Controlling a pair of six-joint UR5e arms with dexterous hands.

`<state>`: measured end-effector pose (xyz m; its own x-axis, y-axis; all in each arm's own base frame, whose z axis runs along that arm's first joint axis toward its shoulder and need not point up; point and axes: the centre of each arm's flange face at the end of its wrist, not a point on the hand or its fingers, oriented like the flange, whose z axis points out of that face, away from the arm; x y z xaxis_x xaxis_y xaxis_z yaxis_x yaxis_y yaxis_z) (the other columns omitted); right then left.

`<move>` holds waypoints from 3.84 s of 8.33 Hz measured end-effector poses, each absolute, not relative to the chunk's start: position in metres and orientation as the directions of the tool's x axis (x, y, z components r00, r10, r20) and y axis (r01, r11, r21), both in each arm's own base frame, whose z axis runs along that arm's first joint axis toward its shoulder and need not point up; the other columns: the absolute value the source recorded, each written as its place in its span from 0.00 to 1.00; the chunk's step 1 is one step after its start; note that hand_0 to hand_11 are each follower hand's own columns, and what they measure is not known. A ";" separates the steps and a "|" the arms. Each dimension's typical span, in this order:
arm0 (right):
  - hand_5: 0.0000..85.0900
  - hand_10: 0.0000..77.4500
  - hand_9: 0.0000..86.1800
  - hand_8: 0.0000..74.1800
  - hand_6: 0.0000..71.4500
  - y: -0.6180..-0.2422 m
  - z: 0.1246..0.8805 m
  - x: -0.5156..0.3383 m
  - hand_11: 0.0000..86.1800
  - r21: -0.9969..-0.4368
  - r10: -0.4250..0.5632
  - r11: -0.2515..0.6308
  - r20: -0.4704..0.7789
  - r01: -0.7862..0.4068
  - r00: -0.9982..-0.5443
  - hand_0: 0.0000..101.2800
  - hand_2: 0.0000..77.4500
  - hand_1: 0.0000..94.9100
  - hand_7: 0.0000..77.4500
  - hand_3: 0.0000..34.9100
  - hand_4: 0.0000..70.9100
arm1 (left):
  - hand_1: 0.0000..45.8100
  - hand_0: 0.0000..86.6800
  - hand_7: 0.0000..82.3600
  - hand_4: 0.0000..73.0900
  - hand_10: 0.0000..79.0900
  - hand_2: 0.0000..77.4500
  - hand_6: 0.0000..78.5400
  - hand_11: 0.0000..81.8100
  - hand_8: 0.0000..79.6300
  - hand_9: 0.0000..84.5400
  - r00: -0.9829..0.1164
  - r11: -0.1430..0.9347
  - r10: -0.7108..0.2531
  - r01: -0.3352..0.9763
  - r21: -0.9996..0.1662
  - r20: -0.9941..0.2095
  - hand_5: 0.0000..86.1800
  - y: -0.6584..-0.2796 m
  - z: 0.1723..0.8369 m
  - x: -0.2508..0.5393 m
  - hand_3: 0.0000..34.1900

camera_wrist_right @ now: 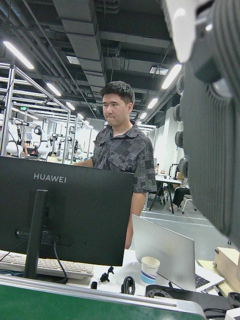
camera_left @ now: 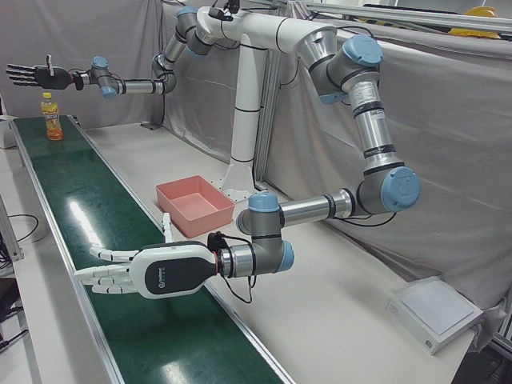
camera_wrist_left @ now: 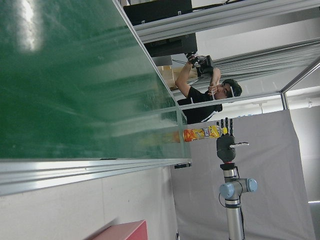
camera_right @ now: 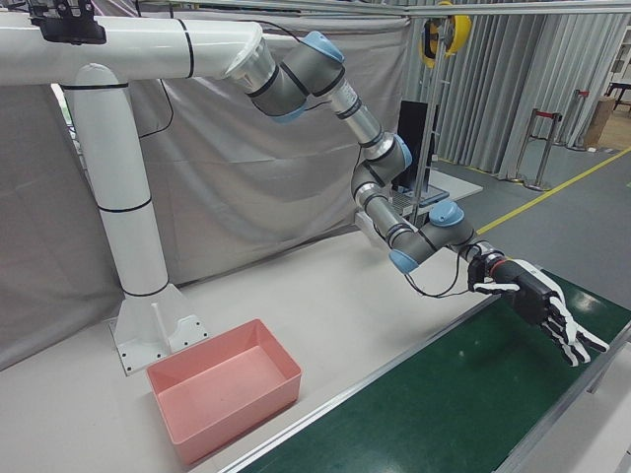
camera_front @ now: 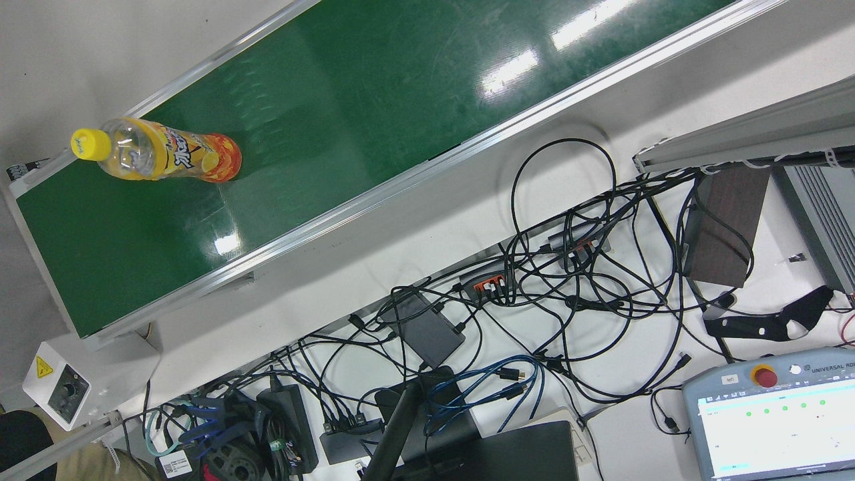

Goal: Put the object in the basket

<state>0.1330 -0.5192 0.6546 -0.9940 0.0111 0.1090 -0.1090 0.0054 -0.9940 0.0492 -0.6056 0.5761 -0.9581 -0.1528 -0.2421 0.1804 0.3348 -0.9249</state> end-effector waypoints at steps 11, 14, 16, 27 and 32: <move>0.00 0.00 0.00 0.00 0.00 -0.519 0.655 0.133 0.00 -0.994 0.011 0.004 0.109 -0.109 -0.994 0.00 0.01 0.00 0.01 0.01 0.00 | 0.07 0.55 0.01 0.24 0.10 0.01 0.00 0.15 0.09 0.14 -0.961 0.342 -0.142 0.178 -0.923 -0.238 0.18 -0.608 0.571 0.044 0.00; 0.00 0.00 0.00 0.00 0.00 -0.519 0.654 0.133 0.00 -0.994 0.011 0.006 0.109 -0.109 -0.994 0.00 0.01 0.00 0.01 0.01 0.00 | 0.10 0.55 0.01 0.25 0.10 0.01 0.00 0.16 0.11 0.15 -0.961 0.344 -0.144 0.177 -0.922 -0.238 0.20 -0.608 0.570 0.045 0.00; 0.00 0.00 0.00 0.00 0.00 -0.519 0.654 0.133 0.00 -0.994 0.011 0.007 0.109 -0.109 -0.994 0.00 0.01 0.00 0.01 0.01 0.00 | 0.10 0.55 0.01 0.25 0.10 0.01 0.00 0.17 0.11 0.16 -0.960 0.345 -0.145 0.176 -0.922 -0.238 0.20 -0.608 0.569 0.046 0.00; 0.00 0.00 0.00 0.00 0.00 -0.519 0.655 0.133 0.00 -0.994 0.011 0.005 0.109 -0.109 -0.994 0.00 0.01 0.00 0.01 0.01 0.00 | 0.08 0.55 0.01 0.27 0.10 0.01 0.01 0.16 0.11 0.17 -0.961 0.358 -0.142 0.174 -0.918 -0.237 0.22 -0.617 0.549 0.049 0.00; 0.00 0.00 0.00 0.00 0.00 -0.519 0.655 0.133 0.00 -0.994 0.011 0.005 0.109 -0.109 -0.994 0.00 0.01 0.00 0.01 0.01 0.00 | 0.08 0.55 0.01 0.27 0.10 0.01 0.01 0.16 0.11 0.17 -0.961 0.361 -0.141 0.173 -0.916 -0.237 0.22 -0.617 0.545 0.049 0.00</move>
<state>0.1330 -0.5192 0.6545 -0.9940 0.0111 0.1090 -0.1089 0.0055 -0.9940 0.0493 -0.6174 0.5447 -0.9613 -0.1411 -0.2366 0.1726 0.3611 -0.9164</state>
